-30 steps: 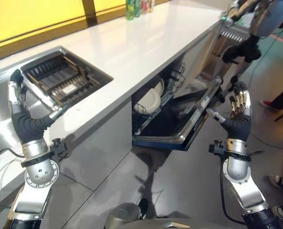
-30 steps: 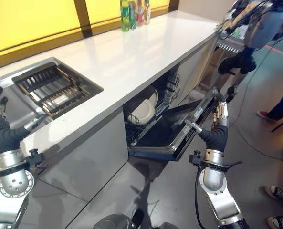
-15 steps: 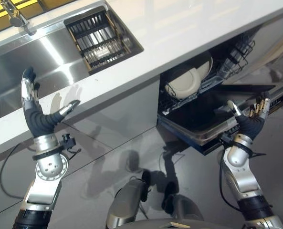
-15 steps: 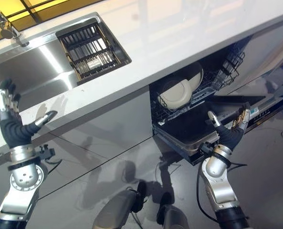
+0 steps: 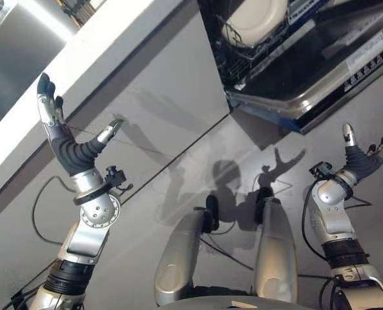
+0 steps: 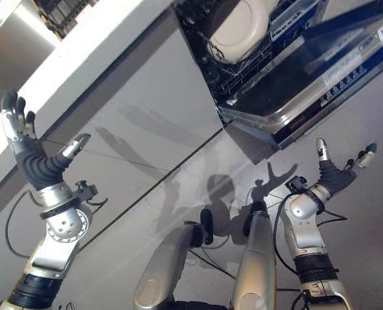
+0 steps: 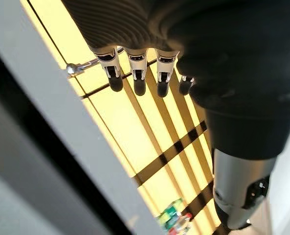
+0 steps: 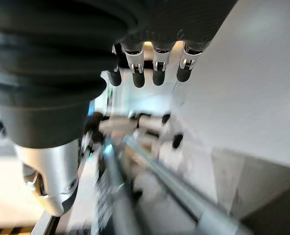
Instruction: Pick up plates and place into dishwasher.
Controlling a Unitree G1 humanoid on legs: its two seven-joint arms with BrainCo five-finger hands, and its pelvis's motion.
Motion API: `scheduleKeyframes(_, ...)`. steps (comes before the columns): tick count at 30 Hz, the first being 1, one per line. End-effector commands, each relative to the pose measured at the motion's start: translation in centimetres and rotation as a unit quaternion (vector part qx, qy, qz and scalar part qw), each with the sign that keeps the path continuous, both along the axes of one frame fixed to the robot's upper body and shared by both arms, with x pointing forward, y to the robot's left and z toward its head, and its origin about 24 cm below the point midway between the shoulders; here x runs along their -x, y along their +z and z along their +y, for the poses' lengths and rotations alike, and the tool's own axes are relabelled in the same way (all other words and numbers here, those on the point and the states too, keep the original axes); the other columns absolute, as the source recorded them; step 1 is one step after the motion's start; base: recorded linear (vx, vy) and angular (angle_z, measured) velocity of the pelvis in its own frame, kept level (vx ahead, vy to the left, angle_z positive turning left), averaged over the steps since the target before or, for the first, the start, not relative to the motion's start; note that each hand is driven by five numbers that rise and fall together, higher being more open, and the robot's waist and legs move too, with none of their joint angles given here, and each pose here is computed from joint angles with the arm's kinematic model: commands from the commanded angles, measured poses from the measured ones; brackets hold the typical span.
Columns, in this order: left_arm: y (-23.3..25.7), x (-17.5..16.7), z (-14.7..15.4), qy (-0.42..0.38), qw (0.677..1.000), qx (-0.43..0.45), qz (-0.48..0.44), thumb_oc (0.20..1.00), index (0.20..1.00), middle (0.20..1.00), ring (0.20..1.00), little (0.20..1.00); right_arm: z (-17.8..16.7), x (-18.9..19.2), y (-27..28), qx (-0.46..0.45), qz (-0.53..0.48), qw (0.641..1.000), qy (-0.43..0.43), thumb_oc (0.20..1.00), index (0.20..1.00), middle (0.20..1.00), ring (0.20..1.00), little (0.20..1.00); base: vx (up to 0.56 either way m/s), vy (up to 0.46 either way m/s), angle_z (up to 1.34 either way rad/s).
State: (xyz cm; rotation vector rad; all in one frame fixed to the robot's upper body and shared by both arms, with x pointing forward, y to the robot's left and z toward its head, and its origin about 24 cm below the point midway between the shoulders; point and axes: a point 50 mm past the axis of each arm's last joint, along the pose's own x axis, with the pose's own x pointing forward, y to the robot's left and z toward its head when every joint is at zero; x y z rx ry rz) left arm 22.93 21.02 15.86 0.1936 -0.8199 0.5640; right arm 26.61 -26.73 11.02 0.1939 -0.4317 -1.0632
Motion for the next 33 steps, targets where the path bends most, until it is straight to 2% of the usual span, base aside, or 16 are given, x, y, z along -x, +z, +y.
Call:
scheduleKeyframes(1,1.3,1.0,-0.9,-0.006,0.998,0.009,-0.056,1.000,1.000,1.000,1.000,1.000,-1.0,-0.1,1.8,-0.055,-0.084,0.995,0.011,1.000,1.000,1.000,1.000,1.000,0.02,0.122,-0.20)
scheduleKeyframes(6,1.2,1.0,-1.0,-0.010,0.999,0.013,-0.051,1.000,1.000,1.000,1.000,1.000,0.1,-2.4,1.9,-0.090,-0.104,0.979,0.149,1.000,1.000,1.000,1.000,1.000,0.06,0.038,-0.19)
scheduleKeyframes(9,1.3,0.8,-0.9,-0.013,0.999,0.007,-0.050,1.000,1.000,1.000,1.000,1.000,0.5,-3.5,2.5,-0.090,-0.115,0.968,0.202,1.000,1.000,1.000,1.000,1.000,0.03,-0.039,0.01)
scheduleKeyframes(19,2.1,0.1,-0.6,-0.023,0.998,-0.021,-0.052,1.000,1.000,1.000,1.000,1.000,4.2,-7.2,7.7,-0.086,-0.198,0.868,0.447,1.000,1.000,1.000,1.000,1.000,0.03,-0.079,0.17)
scheduleKeyframes(25,2.4,0.2,0.0,-0.026,0.998,-0.030,-0.056,1.000,1.000,1.000,1.000,1.000,6.3,-8.1,9.1,-0.103,-0.190,0.827,0.519,1.000,1.000,1.000,1.000,1.000,0.04,-0.057,0.08)
scheduleKeyframes(33,2.7,0.5,1.0,-0.030,0.997,-0.038,-0.056,1.000,1.000,1.000,1.000,1.000,6.4,-9.1,10.8,-0.110,-0.179,0.814,0.542,1.000,1.000,1.000,1.000,1.000,0.04,-0.051,0.09)
